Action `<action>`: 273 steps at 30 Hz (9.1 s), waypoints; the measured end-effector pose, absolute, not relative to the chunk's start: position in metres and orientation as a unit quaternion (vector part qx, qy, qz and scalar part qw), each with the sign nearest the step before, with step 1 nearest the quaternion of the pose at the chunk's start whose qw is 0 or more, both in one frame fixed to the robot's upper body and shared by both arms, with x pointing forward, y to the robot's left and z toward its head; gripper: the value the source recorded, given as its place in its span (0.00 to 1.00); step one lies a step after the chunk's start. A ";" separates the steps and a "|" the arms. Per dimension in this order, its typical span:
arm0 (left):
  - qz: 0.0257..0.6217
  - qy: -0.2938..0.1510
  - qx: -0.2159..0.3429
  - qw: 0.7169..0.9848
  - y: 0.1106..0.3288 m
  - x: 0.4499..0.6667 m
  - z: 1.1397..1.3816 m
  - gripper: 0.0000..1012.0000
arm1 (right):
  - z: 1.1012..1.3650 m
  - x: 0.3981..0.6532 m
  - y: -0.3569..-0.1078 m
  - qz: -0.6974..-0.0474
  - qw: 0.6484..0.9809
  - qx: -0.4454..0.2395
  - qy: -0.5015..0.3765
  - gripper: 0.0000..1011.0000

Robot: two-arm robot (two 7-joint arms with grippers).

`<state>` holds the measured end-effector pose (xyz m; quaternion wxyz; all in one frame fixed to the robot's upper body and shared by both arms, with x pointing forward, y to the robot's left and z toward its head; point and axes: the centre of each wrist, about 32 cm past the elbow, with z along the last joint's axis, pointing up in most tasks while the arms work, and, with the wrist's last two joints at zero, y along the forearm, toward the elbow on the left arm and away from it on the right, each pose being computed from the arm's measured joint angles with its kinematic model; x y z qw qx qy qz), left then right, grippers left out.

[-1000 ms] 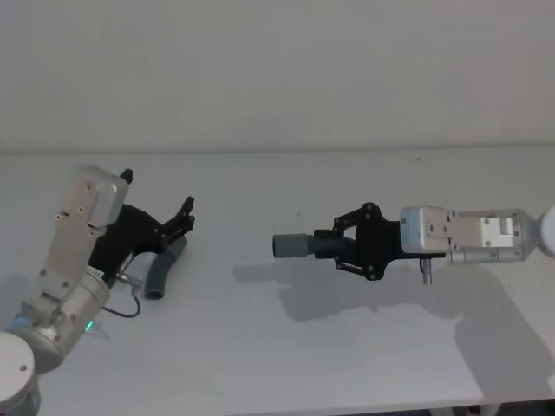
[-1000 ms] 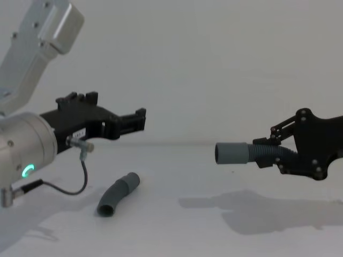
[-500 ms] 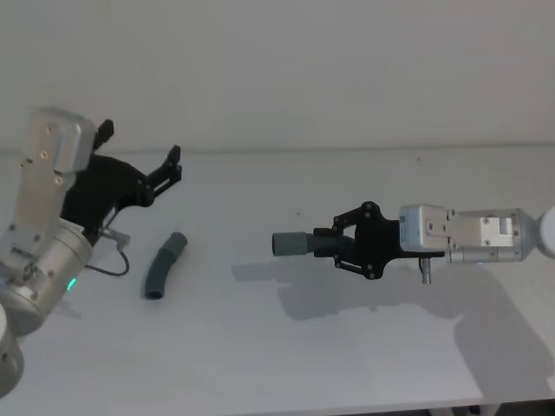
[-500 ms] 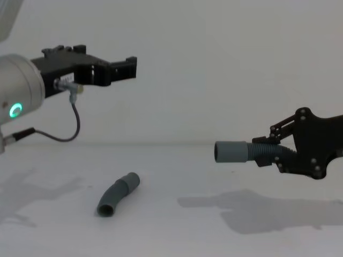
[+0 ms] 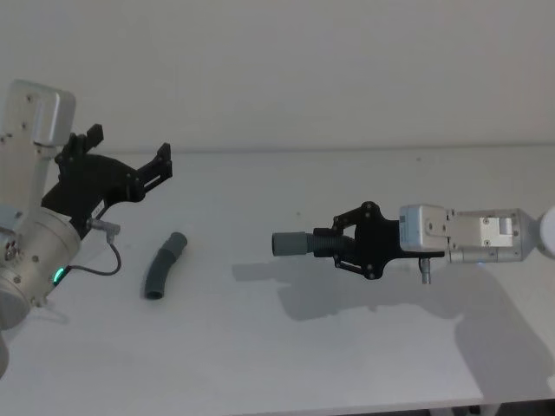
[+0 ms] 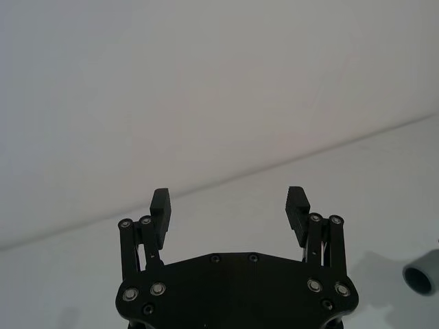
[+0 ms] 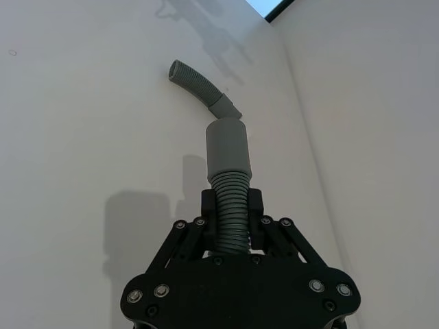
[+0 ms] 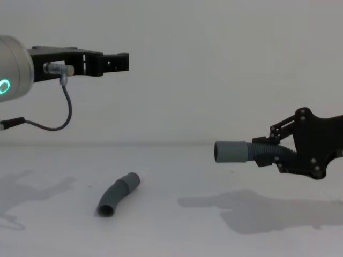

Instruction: Use both hands to pick up one end of the pipe from the table, align the ends, and insert them.

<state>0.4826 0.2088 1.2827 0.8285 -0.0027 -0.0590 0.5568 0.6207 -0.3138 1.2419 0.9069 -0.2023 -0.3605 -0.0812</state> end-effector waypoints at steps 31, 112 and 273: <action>0.503 0.038 0.105 0.857 0.222 0.492 1.286 0.99 | 1.242 0.621 -0.314 -0.082 0.907 -0.202 -0.360 0.23; 0.451 0.115 0.240 0.852 0.195 0.551 1.271 0.99 | 1.242 0.621 -0.314 -0.082 0.907 -0.202 -0.360 0.23; 0.091 -0.007 0.185 0.978 0.262 0.620 1.312 0.33 | 1.242 0.621 -0.314 -0.082 0.907 -0.202 -0.360 0.23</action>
